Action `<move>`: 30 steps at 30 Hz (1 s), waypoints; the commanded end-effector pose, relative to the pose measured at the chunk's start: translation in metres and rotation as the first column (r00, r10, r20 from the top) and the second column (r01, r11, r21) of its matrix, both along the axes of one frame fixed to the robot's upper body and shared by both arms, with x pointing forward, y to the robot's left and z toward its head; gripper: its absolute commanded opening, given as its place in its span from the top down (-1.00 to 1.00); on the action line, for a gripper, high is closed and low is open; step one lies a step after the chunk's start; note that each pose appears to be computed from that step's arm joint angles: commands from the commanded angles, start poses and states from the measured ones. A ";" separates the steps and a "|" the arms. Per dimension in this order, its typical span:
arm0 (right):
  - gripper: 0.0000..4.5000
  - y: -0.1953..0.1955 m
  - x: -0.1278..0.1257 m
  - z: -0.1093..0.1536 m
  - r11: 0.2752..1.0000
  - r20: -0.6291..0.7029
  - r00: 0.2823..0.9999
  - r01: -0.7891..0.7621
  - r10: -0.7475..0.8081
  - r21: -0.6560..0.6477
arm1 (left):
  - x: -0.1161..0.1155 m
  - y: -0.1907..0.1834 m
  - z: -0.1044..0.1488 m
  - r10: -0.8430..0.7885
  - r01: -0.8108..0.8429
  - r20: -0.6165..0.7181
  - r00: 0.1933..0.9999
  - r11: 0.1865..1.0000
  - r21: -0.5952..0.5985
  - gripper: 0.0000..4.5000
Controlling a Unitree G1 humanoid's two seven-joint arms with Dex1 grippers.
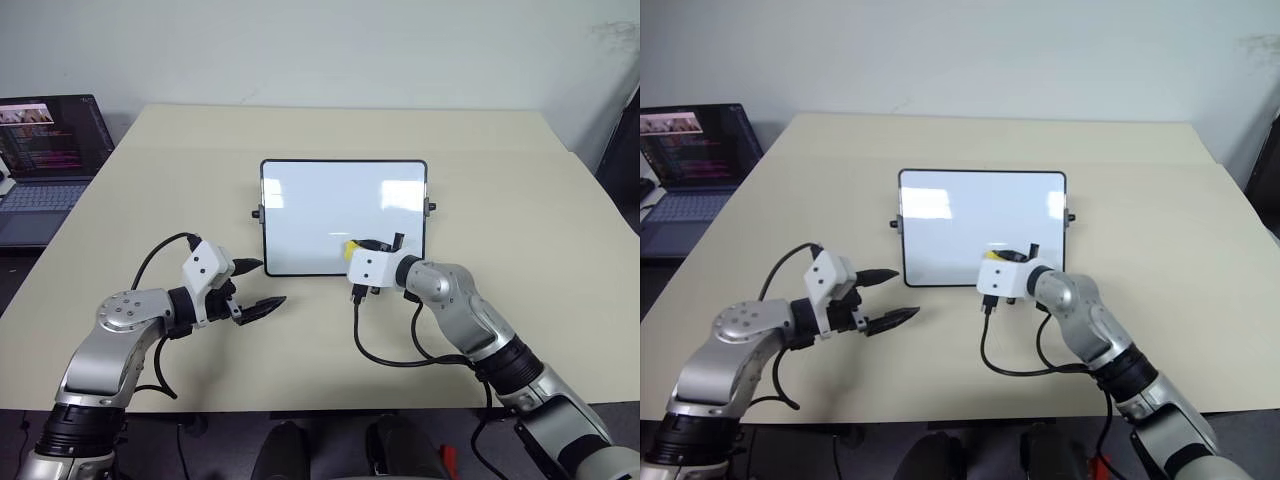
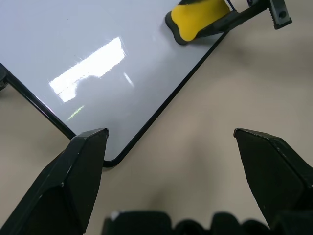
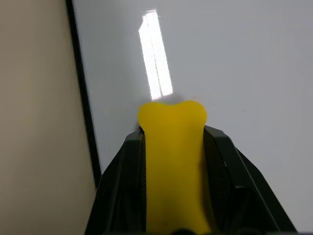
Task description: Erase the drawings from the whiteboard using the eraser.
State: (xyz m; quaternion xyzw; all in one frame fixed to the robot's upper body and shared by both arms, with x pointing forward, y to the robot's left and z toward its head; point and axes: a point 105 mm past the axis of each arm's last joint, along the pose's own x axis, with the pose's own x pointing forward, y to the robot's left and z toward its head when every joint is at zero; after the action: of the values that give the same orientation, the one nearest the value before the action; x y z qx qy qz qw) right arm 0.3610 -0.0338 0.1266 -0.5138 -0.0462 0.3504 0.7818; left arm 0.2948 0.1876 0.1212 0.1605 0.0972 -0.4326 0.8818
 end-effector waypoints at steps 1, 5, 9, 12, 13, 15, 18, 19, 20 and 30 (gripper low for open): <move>0.45 -0.003 0.015 0.031 0.996 0.105 0.993 0.044 -0.051 0.073 | 0.000 -0.005 0.009 -0.021 0.021 0.039 0.999 1.000 -0.001 -1.00; 0.45 0.005 0.018 0.028 0.998 0.097 0.995 0.024 -0.030 0.059 | 0.001 -0.006 0.008 -0.022 0.022 0.039 0.999 1.000 -0.003 -1.00; 0.45 0.002 0.008 -0.006 0.999 -0.048 0.999 -0.012 0.010 -0.040 | 0.000 -0.007 0.008 -0.022 0.023 0.041 0.999 1.000 -0.006 -1.00; 0.45 -0.001 0.003 -0.016 0.997 -0.090 0.996 -0.027 0.021 -0.067 | 0.000 -0.006 0.008 -0.020 0.020 0.040 0.999 1.000 -0.005 -1.00; 0.45 -0.001 0.005 -0.012 0.998 -0.068 0.998 -0.018 0.015 -0.054 | 0.000 -0.006 0.008 -0.018 0.019 0.040 0.999 1.000 -0.005 -1.00; 0.45 0.000 0.014 0.008 1.000 0.017 1.000 0.010 -0.010 0.000 | 0.000 -0.006 0.008 -0.018 0.018 0.040 0.999 1.000 -0.006 -1.00; 0.45 0.005 0.023 0.036 0.997 0.129 0.991 0.023 -0.033 0.075 | 0.000 -0.007 0.009 -0.022 0.022 0.041 0.999 1.000 -0.008 -1.00; 0.45 0.006 0.024 0.041 0.996 0.142 0.989 0.019 -0.032 0.092 | 0.000 -0.008 0.009 -0.024 0.024 0.041 0.999 1.000 -0.008 -1.00; 0.45 0.008 0.024 0.043 0.994 0.146 0.989 0.015 -0.031 0.110 | 0.001 -0.008 0.009 -0.025 0.025 0.042 0.999 1.000 -0.009 -1.00; 0.45 -0.003 0.002 0.042 0.952 0.006 1.000 0.026 -0.030 0.306 | 0.001 -0.015 0.016 -0.041 0.043 0.067 0.997 0.999 -0.024 -1.00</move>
State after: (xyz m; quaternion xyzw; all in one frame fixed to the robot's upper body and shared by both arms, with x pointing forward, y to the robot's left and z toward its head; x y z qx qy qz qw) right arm 0.3674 -0.0343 0.1412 -0.4198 -0.0602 0.3352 0.8413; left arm 0.2970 0.1816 0.1226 0.1555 0.0897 -0.4360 0.8819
